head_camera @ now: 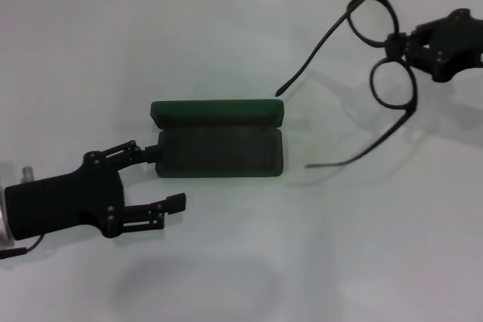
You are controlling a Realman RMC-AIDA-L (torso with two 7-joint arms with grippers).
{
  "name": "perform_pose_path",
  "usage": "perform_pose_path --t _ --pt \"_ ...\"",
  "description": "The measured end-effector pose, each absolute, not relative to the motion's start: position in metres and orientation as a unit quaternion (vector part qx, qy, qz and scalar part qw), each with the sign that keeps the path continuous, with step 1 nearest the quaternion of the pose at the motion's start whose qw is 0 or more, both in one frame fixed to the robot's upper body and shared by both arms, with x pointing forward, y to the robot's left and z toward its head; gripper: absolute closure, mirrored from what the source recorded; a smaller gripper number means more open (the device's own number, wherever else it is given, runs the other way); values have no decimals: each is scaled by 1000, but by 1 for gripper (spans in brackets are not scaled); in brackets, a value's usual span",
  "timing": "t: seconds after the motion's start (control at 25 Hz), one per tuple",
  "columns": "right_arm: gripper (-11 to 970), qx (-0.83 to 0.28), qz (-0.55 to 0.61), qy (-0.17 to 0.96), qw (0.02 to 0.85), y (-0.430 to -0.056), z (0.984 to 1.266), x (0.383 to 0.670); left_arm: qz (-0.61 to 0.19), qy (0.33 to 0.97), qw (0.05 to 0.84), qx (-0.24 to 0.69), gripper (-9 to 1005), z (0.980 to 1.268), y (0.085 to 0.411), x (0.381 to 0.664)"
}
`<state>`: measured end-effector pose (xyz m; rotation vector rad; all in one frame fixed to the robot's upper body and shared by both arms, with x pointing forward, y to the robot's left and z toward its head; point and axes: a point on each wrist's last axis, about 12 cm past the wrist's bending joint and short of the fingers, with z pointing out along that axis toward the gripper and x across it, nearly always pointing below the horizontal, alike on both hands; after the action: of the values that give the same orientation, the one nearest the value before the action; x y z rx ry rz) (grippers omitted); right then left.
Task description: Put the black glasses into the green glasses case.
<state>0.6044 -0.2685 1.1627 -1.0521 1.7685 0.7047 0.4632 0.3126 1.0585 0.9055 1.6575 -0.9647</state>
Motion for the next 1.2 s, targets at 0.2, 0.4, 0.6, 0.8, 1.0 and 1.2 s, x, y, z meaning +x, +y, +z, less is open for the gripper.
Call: perform_pose_path --t 0.2,0.4,0.6,0.8,1.0,1.2 --pt "915 -448 289 670 516 -269 1153 598 -405 678 487 373 109 1059 309 467" --pt "915 -483 268 639 536 -268 1142 593 -407 677 486 375 108 1059 307 468" --pt "915 -506 249 597 570 -266 1132 589 -410 673 485 378 108 1060 304 470" --pt "915 -508 246 580 587 -264 1129 586 -415 671 482 380 109 1060 301 472" --pt "915 -509 247 581 586 -265 1128 586 -442 649 479 393 118 1067 295 471" --pt "915 -508 249 579 587 -266 1130 586 -477 615 470 417 134 1078 285 476"
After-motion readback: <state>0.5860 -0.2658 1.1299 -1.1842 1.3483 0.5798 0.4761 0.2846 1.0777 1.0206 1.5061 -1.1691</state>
